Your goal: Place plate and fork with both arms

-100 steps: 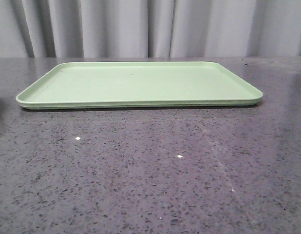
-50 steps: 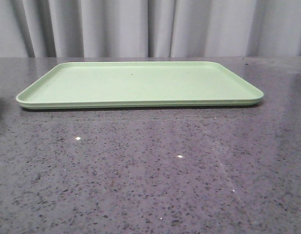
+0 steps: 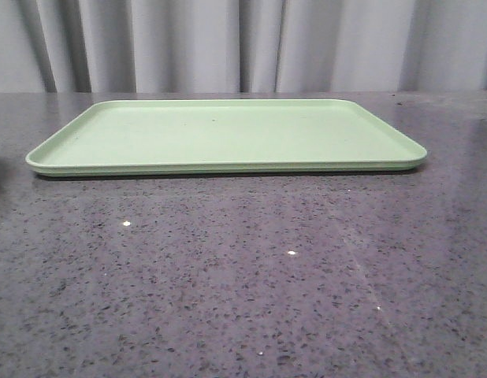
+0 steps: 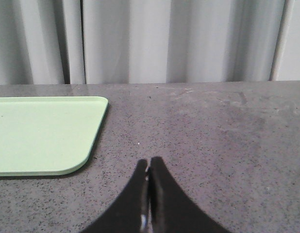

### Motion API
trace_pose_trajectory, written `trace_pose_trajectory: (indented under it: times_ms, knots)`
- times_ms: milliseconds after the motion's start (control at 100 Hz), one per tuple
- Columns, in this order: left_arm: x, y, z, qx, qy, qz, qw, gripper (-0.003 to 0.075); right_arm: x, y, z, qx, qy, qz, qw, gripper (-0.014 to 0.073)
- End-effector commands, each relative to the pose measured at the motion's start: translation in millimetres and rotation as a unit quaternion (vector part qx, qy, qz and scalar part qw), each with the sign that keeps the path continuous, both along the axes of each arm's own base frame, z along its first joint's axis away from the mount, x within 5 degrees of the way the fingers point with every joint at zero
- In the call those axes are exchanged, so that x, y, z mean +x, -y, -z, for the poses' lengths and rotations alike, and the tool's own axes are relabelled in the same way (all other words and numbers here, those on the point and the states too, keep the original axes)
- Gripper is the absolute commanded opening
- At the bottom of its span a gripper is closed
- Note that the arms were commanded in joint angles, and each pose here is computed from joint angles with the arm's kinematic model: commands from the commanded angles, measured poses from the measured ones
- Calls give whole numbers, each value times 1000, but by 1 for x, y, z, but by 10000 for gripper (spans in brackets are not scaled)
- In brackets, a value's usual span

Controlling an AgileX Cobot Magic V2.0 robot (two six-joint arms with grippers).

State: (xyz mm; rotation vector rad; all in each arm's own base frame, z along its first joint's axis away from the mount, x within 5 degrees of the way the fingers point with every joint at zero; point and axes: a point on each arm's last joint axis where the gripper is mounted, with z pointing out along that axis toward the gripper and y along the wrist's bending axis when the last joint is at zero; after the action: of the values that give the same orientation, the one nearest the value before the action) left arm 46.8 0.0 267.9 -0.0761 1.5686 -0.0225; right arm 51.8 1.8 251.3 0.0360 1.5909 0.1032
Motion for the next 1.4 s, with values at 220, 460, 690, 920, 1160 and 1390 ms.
trace_pose_trajectory:
  times_ms: [220,460,690,920,1160,1390]
  knots:
    - [17,-1,-67,5,-13,1,1000,-21,15,0,-69,-5,-48,5,999,-66]
    - [45,-3,-83,2,-65,3,998,-20,43,-1,-87,-7,-95,6,995,-66]
    - [60,-4,-82,0,-90,3,996,-11,59,-2,-83,-9,-130,6,991,23]
    - [60,-4,-82,0,-90,3,996,347,61,-2,-82,-9,-136,6,991,414]
    - [60,-4,-83,0,-87,3,996,519,61,-2,-81,-10,-136,6,991,488]
    - [59,-3,-82,0,-102,5,995,491,60,-3,-81,-1,-141,3,990,488]
